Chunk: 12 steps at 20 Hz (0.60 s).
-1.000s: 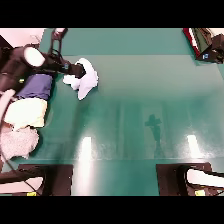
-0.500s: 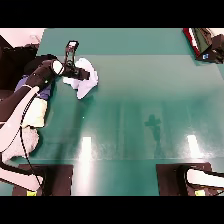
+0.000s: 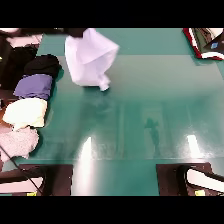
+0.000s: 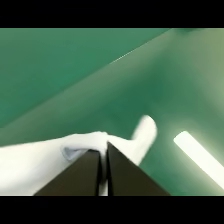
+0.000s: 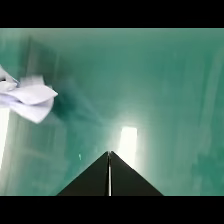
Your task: Fold the shirts.
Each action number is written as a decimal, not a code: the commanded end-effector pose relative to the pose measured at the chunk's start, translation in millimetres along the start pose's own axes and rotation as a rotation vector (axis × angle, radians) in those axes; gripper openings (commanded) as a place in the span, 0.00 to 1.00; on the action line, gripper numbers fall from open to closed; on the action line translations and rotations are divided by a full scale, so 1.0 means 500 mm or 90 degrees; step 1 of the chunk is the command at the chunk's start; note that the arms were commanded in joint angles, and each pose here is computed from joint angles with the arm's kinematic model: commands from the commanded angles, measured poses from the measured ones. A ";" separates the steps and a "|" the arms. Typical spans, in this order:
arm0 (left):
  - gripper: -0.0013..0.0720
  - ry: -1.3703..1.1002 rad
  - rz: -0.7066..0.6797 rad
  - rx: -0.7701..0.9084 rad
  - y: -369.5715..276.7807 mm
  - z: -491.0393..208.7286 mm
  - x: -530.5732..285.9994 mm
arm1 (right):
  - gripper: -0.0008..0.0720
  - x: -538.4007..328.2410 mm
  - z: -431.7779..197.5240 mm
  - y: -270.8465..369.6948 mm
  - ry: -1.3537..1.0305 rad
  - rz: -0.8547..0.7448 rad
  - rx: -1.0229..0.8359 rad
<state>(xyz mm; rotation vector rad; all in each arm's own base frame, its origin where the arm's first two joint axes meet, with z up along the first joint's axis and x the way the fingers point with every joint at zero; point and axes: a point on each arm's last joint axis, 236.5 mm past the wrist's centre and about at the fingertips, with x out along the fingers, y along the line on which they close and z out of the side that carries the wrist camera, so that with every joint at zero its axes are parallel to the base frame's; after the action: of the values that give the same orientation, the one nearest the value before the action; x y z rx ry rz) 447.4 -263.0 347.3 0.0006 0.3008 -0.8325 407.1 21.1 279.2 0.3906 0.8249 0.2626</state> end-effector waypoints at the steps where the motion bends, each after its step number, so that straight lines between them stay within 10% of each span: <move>1: 0.05 -0.134 -0.198 0.079 -0.258 0.159 -0.153 | 0.04 -0.068 0.061 0.041 -0.124 0.003 -0.026; 6: 0.05 -0.176 -0.259 0.118 -0.368 0.184 -0.189 | 0.04 -0.118 0.069 0.069 -0.168 0.004 -0.044; 12: 0.05 0.149 0.060 0.035 -0.066 -0.143 -0.010 | 0.04 -0.091 0.025 0.056 -0.095 0.002 -0.037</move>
<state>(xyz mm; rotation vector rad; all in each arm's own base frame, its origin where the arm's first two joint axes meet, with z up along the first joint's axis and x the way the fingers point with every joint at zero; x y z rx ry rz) 359.2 -309.6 370.1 0.0813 0.2801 -0.9789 389.3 23.9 340.0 0.3548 0.6159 0.2477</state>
